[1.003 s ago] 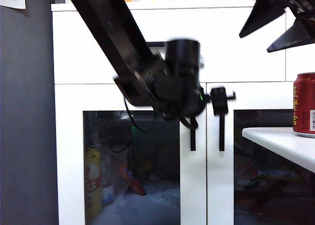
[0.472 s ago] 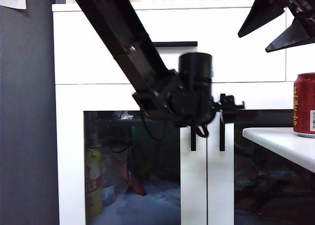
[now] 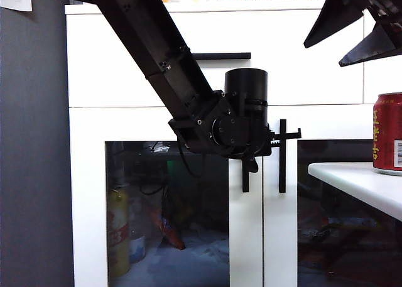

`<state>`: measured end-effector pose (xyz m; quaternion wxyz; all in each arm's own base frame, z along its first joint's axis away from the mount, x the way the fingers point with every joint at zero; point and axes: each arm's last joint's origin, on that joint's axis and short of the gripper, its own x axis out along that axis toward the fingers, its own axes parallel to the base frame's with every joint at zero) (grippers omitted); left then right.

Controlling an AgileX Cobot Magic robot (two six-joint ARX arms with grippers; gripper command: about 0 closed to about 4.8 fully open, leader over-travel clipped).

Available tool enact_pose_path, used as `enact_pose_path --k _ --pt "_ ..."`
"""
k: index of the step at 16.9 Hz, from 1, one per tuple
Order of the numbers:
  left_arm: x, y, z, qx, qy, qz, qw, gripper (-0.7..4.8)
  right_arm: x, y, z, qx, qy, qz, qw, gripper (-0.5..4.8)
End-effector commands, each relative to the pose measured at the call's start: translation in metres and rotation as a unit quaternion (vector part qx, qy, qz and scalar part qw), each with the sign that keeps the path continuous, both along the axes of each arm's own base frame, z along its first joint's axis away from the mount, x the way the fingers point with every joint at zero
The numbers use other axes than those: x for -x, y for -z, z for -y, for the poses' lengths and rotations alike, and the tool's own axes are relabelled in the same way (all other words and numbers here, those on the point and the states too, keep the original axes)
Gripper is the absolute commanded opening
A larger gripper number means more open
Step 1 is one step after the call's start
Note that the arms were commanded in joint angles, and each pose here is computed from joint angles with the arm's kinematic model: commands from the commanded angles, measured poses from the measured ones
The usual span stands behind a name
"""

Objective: Open the left door of the white cabinet, pick up a can of beverage from the table on the right, place it inside the cabinet, and finally close the cabinet door.

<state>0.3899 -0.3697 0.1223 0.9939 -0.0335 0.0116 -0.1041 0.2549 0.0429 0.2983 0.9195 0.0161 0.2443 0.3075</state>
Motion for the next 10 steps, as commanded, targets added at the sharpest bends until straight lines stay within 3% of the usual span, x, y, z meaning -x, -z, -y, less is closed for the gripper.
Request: enact_pose_path --k 1,6,7,9,10 --pt "-0.001 -0.007 -0.001 0.01 -0.002 0.01 1.0 -0.06 0.0 -0.004 0.0 0.002 -0.002 0.017 1.0 4.71" --pt "-0.002 -0.007 -0.004 -0.004 -0.052 0.011 0.999 -0.04 -0.001 -0.012 0.001 -0.007 0.003 0.051 0.999 4.71" --pt "-0.002 -0.007 -0.004 -0.022 -0.054 0.012 0.998 0.32 -0.001 -0.012 0.001 -0.007 0.004 0.052 0.999 4.71" --pt "0.014 -0.005 0.012 -0.041 -0.043 0.003 0.998 4.49 -0.002 -0.011 0.003 0.008 0.026 0.053 0.998 4.71" --pt "0.022 -0.004 0.018 -0.043 -0.05 0.003 0.998 4.44 -0.002 -0.011 0.002 0.008 0.026 0.053 0.998 4.71"
